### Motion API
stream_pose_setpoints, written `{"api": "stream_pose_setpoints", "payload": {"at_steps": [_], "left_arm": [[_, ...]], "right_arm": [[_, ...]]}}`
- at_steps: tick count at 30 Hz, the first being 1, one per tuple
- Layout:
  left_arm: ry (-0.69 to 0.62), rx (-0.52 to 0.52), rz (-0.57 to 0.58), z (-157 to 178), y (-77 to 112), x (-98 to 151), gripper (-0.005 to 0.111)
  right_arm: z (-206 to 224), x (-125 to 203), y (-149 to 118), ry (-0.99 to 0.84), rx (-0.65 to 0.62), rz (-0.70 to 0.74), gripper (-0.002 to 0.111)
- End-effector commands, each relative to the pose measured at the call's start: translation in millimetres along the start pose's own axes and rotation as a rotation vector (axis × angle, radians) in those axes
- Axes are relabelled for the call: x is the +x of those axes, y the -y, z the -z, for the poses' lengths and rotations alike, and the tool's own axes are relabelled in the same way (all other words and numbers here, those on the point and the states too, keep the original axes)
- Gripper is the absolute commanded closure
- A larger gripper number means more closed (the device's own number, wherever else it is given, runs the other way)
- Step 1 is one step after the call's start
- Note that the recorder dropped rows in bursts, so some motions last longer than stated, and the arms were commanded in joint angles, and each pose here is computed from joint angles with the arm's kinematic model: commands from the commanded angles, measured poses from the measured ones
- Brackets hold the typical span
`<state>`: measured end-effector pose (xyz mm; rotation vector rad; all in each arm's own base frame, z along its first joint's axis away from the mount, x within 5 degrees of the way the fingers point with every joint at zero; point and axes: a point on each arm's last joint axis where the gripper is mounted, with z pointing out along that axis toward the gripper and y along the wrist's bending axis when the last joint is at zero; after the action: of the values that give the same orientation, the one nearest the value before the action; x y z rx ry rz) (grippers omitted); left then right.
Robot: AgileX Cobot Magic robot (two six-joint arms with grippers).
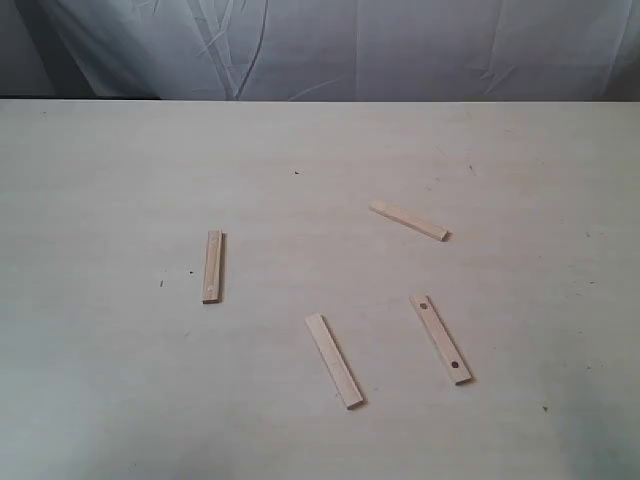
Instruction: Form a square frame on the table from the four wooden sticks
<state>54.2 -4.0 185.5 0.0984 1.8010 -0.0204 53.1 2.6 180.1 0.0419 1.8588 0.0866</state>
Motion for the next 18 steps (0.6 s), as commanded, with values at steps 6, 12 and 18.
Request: {"api": "stream_pose_setpoints", "payload": {"at_steps": [6, 12, 18], "left_arm": [[0.015, -0.002, 0.006, 0.1, -0.1, -0.1, 0.107], [0.015, -0.002, 0.006, 0.1, -0.1, -0.1, 0.107], [0.015, -0.006, -0.008, 0.1, -0.5, -0.1, 0.107]], "right_arm": [[0.3, -1.0, 0.2, 0.019, 0.004, 0.0, 0.108], [0.3, -1.0, 0.2, 0.019, 0.003, -0.002, 0.108], [0.3, -1.0, 0.2, 0.019, 0.003, -0.002, 0.108]]}}
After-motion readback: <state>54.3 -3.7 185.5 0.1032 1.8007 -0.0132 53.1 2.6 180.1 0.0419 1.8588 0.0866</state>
